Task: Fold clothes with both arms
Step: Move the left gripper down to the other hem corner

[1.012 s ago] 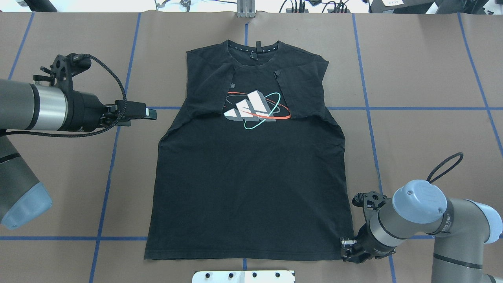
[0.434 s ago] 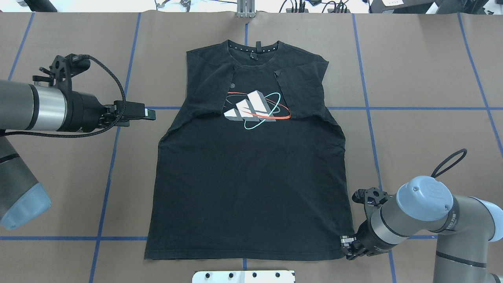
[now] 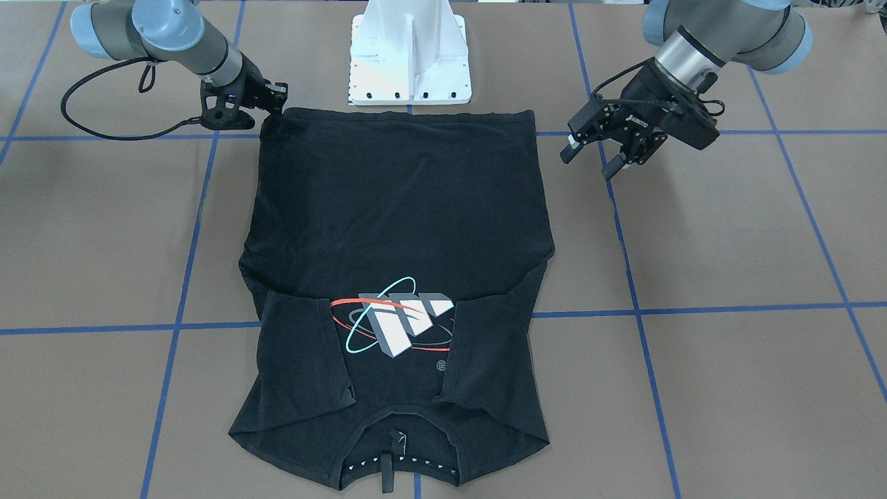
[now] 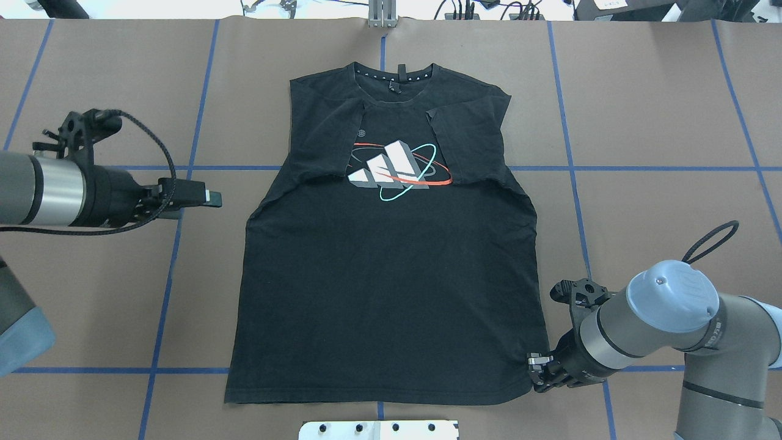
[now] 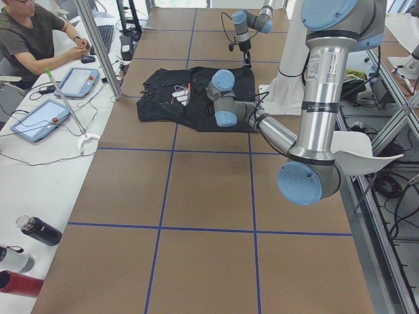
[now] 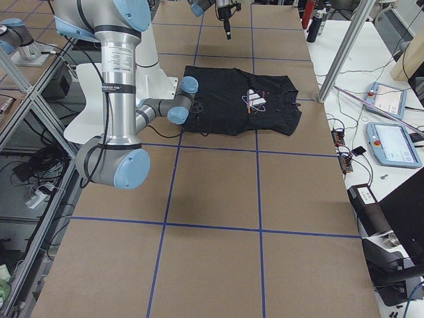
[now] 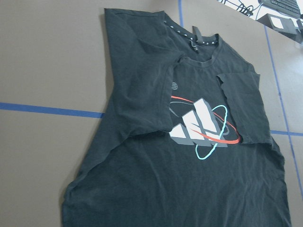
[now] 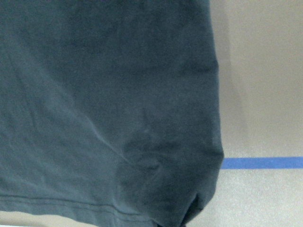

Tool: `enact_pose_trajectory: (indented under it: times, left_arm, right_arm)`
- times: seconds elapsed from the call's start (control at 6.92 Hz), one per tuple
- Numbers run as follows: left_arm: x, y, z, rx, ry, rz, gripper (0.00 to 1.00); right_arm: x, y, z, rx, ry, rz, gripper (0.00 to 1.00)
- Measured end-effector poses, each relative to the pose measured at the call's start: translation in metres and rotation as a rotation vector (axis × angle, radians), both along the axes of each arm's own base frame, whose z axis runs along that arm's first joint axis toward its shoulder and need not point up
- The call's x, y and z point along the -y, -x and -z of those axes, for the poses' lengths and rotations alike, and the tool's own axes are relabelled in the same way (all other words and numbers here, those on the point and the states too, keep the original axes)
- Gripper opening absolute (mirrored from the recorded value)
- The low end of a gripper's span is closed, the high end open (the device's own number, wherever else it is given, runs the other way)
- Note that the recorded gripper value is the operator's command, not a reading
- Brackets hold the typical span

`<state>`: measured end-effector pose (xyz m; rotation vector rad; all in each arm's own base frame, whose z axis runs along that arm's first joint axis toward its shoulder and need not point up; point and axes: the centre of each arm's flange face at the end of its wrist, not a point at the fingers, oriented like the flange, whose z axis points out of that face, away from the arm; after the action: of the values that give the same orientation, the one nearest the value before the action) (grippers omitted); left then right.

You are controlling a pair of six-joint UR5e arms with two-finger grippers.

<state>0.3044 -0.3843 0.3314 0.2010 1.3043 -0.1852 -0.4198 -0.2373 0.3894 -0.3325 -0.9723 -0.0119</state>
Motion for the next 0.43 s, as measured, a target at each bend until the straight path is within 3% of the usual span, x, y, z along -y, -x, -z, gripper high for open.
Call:
enact_pose_trajectory:
  times: [0.43]
  left_arm:
    - [-0.078, -0.051, -0.025, 0.009, 0.161, -0.053, 0.99]
  right_arm:
    - [0.006, -0.008, 0.018, 0.024, 0.022, -0.042, 0.0]
